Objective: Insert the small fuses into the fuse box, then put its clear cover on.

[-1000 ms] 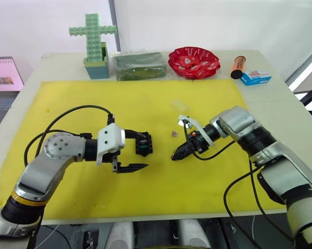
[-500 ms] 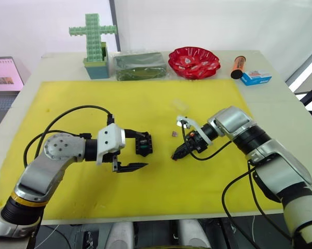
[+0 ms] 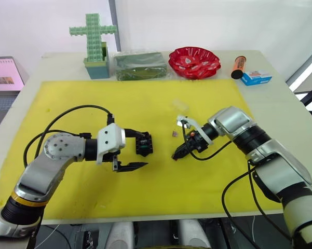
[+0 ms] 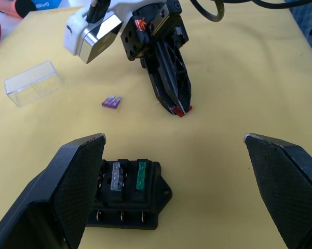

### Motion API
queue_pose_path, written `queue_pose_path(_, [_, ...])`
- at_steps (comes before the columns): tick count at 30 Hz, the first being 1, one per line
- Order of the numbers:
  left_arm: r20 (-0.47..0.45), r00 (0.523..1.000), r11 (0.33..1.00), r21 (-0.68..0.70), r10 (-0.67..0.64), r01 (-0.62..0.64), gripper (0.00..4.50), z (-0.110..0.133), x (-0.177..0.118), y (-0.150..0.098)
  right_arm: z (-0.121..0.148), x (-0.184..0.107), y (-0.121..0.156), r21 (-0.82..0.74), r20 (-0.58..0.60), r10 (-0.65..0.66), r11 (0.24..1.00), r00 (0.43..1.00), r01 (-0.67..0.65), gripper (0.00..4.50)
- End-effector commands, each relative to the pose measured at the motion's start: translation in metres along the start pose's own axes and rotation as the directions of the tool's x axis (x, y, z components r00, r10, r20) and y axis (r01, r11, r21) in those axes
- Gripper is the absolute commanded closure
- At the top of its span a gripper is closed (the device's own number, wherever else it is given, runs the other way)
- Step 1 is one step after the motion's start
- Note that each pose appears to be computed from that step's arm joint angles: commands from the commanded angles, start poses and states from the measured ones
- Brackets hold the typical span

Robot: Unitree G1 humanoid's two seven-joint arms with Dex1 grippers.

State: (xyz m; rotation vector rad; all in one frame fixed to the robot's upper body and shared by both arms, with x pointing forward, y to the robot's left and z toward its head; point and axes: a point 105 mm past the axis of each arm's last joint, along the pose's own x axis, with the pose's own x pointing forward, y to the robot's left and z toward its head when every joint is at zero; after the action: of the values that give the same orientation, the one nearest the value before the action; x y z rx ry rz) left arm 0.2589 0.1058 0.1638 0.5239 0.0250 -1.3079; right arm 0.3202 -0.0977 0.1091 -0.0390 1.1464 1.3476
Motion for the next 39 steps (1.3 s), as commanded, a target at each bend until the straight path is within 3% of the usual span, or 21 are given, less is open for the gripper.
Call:
queue_pose_path(1, [0.019,1.0,0.999,0.045,0.01,-0.011,0.0,0.009,-0.001,0.004,0.01,-0.005,0.005,-0.008,0.049,0.0,1.0,0.999,0.0,4.24])
queue_pose_path(8, [0.02,1.0,0.999,0.047,0.01,-0.011,0.0,0.009,0.0,0.004,0.019,-0.015,0.008,0.096,0.14,-0.063,0.994,0.988,0.05,4.24])
queue_pose_path(12, [0.018,1.0,0.999,0.045,0.012,-0.013,0.0,0.009,0.0,0.003,0.011,-0.022,0.005,0.218,0.187,-0.182,0.966,0.965,0.14,4.24])
queue_pose_path(16, [0.024,1.0,0.999,0.039,0.012,-0.013,0.0,0.009,0.001,0.002,0.008,-0.031,0.012,0.307,0.313,-0.206,0.946,0.927,0.107,4.24])
queue_pose_path(27, [0.034,0.999,0.999,0.043,-0.005,0.003,0.0,0.008,0.005,0.004,-0.015,-0.003,0.016,0.444,0.458,-0.364,0.884,0.811,0.146,4.24])
queue_pose_path(32, [0.037,0.999,0.999,0.044,-0.009,0.007,0.0,0.009,0.005,0.003,-0.014,0.006,0.022,0.54,0.47,-0.446,0.828,0.762,0.151,4.24])
queue_pose_path(37, [0.036,0.999,0.999,0.044,-0.007,0.006,0.0,0.009,0.006,0.003,-0.019,0.011,0.038,0.599,0.429,-0.465,0.788,0.774,0.141,4.24])
queue_pose_path(39, [0.036,0.999,0.999,0.044,-0.004,0.003,0.0,0.008,0.006,0.003,-0.018,0.009,0.043,0.562,0.438,-0.44,0.815,0.784,0.143,3.56])
